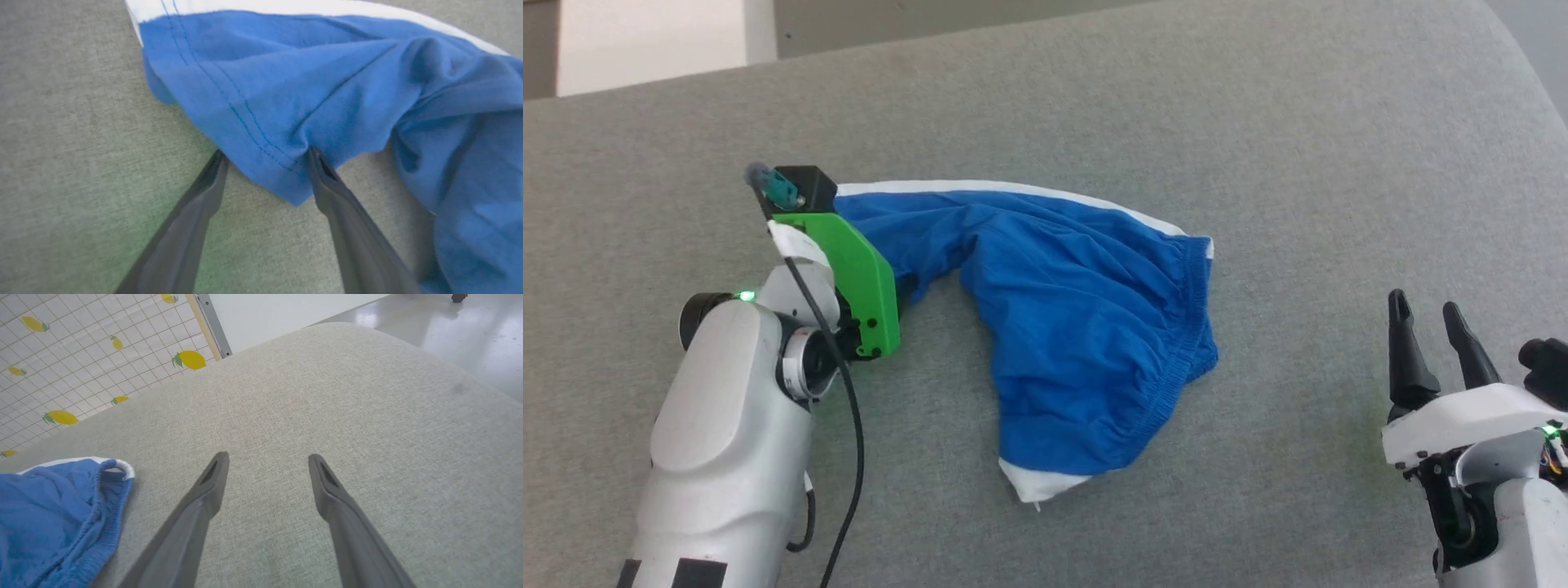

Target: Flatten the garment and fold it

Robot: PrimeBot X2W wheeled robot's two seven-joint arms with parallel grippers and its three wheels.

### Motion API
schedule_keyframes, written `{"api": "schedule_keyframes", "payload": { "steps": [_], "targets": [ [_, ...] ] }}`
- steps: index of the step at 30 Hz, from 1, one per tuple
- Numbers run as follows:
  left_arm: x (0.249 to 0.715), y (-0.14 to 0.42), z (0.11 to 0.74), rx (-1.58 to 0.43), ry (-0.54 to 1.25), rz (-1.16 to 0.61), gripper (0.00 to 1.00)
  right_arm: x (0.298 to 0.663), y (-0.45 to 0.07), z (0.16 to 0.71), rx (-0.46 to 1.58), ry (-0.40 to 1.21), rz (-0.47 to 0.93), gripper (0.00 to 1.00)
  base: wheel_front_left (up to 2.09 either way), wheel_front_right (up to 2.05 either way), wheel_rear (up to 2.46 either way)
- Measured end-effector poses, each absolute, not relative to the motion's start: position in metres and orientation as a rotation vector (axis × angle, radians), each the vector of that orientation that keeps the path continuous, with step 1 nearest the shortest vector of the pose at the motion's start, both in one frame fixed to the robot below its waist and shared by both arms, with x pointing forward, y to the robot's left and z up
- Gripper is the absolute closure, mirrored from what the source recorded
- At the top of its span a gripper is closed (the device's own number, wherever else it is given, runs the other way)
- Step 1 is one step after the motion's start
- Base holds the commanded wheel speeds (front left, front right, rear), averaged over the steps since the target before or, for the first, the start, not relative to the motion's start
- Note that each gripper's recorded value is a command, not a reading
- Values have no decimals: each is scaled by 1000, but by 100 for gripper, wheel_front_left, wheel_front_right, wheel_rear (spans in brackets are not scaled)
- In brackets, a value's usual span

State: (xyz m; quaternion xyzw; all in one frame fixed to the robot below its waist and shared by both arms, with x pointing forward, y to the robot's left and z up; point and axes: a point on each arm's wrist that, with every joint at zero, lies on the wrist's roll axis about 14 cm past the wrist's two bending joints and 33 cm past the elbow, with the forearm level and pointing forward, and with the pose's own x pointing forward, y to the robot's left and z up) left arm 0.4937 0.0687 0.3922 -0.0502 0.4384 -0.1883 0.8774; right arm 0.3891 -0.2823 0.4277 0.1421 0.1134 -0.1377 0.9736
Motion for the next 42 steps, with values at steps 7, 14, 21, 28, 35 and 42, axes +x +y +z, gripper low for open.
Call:
{"api": "schedule_keyframes", "payload": {
  "steps": [7, 14, 21, 28, 35, 42],
  "targets": [
    [489, 62, 375, -59, 962, -448, 100, 385, -288, 414, 283, 254, -305, 0, 0, 0, 0],
    [487, 67, 401, -262, 848, -439, 100, 393, -277, 416, 287, 246, -271, 0, 0, 0, 0],
    [461, 110, 436, -369, 714, -386, 100, 406, -258, 424, 274, 242, -203, 0, 0, 0, 0],
    [376, 130, 405, -473, 855, -293, 100, 420, -233, 434, 276, 234, -125, 0, 0, 0, 0],
    [325, 123, 386, -537, 959, -259, 0, 428, -215, 445, 283, 213, -73, 0, 0, 0, 0],
    [361, 172, 429, -458, 711, -131, 0, 428, -209, 454, 288, 193, -54, 0, 0, 0, 0]
  ]
}}
